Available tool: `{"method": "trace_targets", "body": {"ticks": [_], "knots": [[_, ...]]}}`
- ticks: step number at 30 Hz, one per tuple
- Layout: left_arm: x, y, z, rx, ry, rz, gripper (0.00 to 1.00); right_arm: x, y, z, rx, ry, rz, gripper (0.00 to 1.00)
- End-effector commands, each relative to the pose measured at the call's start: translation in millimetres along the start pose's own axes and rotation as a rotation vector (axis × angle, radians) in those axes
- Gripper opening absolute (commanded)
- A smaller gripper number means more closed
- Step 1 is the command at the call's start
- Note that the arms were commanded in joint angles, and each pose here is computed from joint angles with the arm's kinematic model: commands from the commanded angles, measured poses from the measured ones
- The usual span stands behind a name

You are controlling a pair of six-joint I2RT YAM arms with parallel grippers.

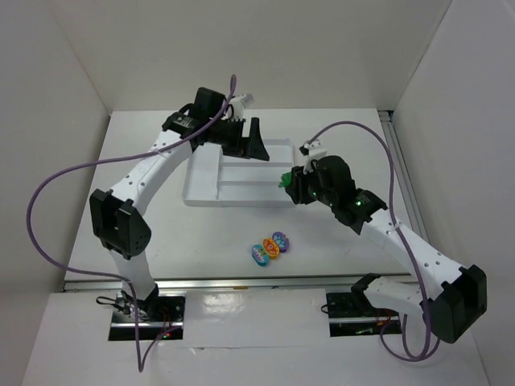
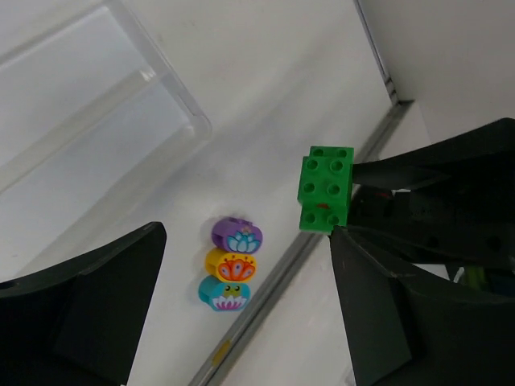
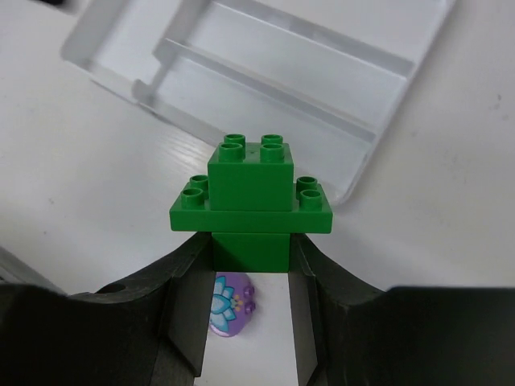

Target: Sort the legos into containers by color

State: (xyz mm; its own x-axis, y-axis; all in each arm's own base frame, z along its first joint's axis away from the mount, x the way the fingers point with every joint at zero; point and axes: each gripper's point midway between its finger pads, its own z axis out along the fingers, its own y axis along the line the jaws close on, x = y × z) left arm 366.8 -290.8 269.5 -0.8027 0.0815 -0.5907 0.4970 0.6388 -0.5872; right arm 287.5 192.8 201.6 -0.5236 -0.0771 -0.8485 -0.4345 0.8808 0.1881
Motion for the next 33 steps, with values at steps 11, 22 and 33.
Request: {"method": "trace_targets", "body": {"ticks": [11, 22, 33], "knots": [[48, -50, 43, 0.352, 0.193, -0.024, 0.87, -34, 34, -14, -0.054, -0.067, -0.134, 0.2], [35, -55, 13, 0.502, 0.109, -0.068, 0.92, -33, 35, -14, -0.065, -0.065, -0.144, 0.2], [42, -61, 9, 0.569, 0.124, -0.056, 0.91, -30, 39, -12, -0.09, -0.051, -0.154, 0.19]]}}
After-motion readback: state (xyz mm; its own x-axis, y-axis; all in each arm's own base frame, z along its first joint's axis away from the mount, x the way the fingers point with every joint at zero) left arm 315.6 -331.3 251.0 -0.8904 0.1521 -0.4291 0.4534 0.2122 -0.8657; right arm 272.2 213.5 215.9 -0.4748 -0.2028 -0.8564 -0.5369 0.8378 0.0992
